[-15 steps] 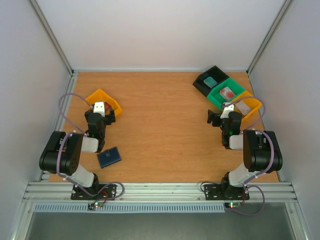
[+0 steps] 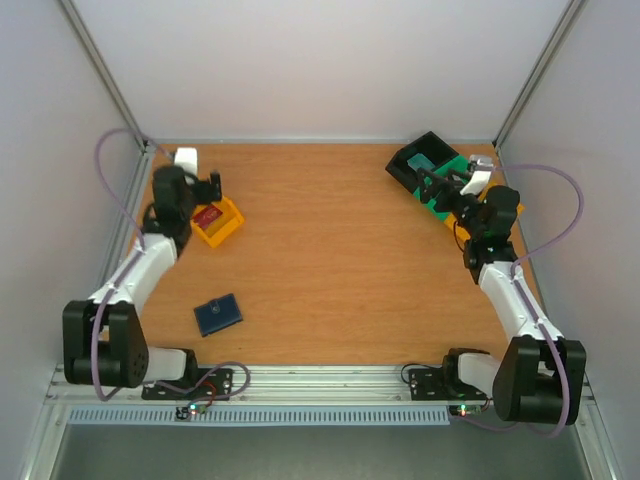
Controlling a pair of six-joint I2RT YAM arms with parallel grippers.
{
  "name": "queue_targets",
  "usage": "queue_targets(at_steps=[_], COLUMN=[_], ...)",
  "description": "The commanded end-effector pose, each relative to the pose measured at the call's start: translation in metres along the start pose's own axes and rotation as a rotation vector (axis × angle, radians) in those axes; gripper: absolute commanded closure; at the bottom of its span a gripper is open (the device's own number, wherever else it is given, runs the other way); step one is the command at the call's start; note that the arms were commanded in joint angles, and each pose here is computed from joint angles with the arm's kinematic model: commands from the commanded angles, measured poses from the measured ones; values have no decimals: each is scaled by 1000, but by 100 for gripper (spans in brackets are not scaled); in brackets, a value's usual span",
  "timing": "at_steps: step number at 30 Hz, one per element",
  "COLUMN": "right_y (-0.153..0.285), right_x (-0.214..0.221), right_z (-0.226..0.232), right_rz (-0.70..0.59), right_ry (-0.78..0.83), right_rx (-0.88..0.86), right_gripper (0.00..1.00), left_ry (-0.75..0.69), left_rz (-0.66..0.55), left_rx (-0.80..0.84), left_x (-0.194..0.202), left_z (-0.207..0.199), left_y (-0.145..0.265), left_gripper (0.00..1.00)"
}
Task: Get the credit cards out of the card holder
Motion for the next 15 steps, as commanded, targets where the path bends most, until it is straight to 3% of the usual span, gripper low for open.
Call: queue_targets(at_steps=[1, 6, 9, 15], right_y=[4, 18, 29, 34], right_x=[28, 69, 101, 141], right_z=[40, 99, 145, 235], right_rz=[263, 531, 722, 882], right_ry=[-349, -316, -261, -206], right_rx=[-182, -154, -178, -280], right_gripper=[1, 2, 3, 5], left_ry=[-82, -229, -330, -350], left_rz=[451, 852, 986, 1187], left_rx=[247, 399, 393, 486], left_x=[1, 39, 70, 119], left_z=[-9, -4, 8, 11], left_y=[48, 145, 178, 206], left_gripper=[1, 2, 3, 7])
Point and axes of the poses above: each gripper's point midway between its finger pads, its own y axis back along the fingers, its own z axis along the line the jaws close on, x = y × z, the point moved 4 cm from there along y, back along the fingers, and after that the axes turned 2 degrees about y, right-handed, at the moved point
